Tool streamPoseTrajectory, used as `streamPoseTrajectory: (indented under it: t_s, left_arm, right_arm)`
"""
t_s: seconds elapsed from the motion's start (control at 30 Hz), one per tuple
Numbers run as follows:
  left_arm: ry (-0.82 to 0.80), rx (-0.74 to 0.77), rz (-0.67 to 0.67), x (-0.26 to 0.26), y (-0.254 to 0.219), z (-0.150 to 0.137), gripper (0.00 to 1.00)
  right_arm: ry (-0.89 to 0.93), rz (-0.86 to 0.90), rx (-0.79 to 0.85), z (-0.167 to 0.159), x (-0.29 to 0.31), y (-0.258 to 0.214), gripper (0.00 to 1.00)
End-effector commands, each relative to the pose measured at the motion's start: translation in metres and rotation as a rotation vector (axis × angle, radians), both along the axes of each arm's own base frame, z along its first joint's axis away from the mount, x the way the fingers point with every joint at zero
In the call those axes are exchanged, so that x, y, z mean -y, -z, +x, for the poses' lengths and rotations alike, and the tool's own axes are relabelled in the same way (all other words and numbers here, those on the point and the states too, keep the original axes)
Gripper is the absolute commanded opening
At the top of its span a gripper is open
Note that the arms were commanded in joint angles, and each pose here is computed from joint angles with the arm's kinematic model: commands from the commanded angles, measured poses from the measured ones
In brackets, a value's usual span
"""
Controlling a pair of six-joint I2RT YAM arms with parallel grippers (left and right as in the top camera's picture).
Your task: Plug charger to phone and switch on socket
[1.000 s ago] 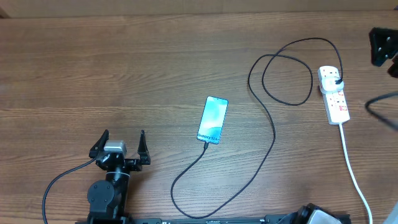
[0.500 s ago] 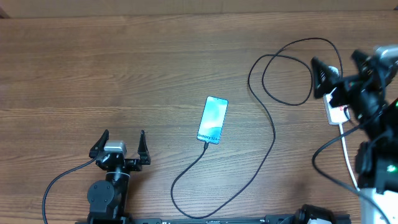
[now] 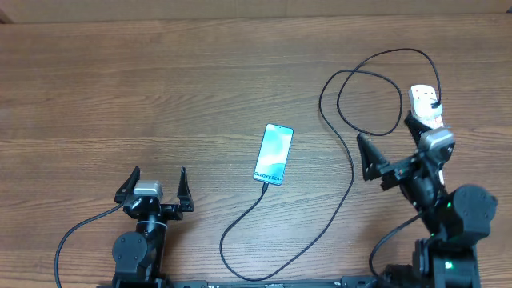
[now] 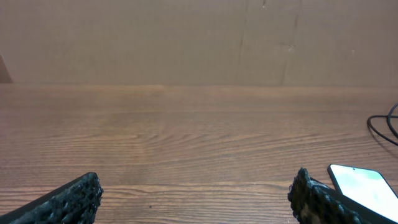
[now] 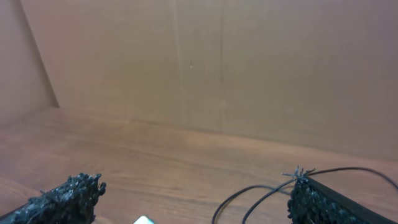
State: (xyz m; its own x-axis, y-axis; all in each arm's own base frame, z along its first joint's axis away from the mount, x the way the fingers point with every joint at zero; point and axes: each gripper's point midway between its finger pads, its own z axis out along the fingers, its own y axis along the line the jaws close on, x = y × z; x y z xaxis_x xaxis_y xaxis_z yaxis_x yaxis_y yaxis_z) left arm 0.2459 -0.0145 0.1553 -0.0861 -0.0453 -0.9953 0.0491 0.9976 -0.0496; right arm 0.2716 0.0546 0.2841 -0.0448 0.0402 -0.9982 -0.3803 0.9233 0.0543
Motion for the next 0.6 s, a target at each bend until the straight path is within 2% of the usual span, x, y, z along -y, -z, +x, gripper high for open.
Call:
streamPoseTrajectory:
  t_s: [0.0, 0.3, 0.57]
  left_arm:
    - [0.011, 0.007, 0.013, 0.001, -0.001, 0.000, 1.00]
    - [0.011, 0.007, 0.013, 0.001, -0.001, 0.000, 1.00]
    - [0.011, 0.007, 0.013, 0.001, -0.001, 0.000, 1.00]
  right_arm:
    - [0.047, -0.006, 0.044, -0.010, 0.003, 0.003, 1.00]
    - [0.062, -0.002, 0.171, -0.027, -0.001, 0.011, 1.00]
    - [0.058, 0.001, 0.376, -0.043, -0.002, 0.008, 1.00]
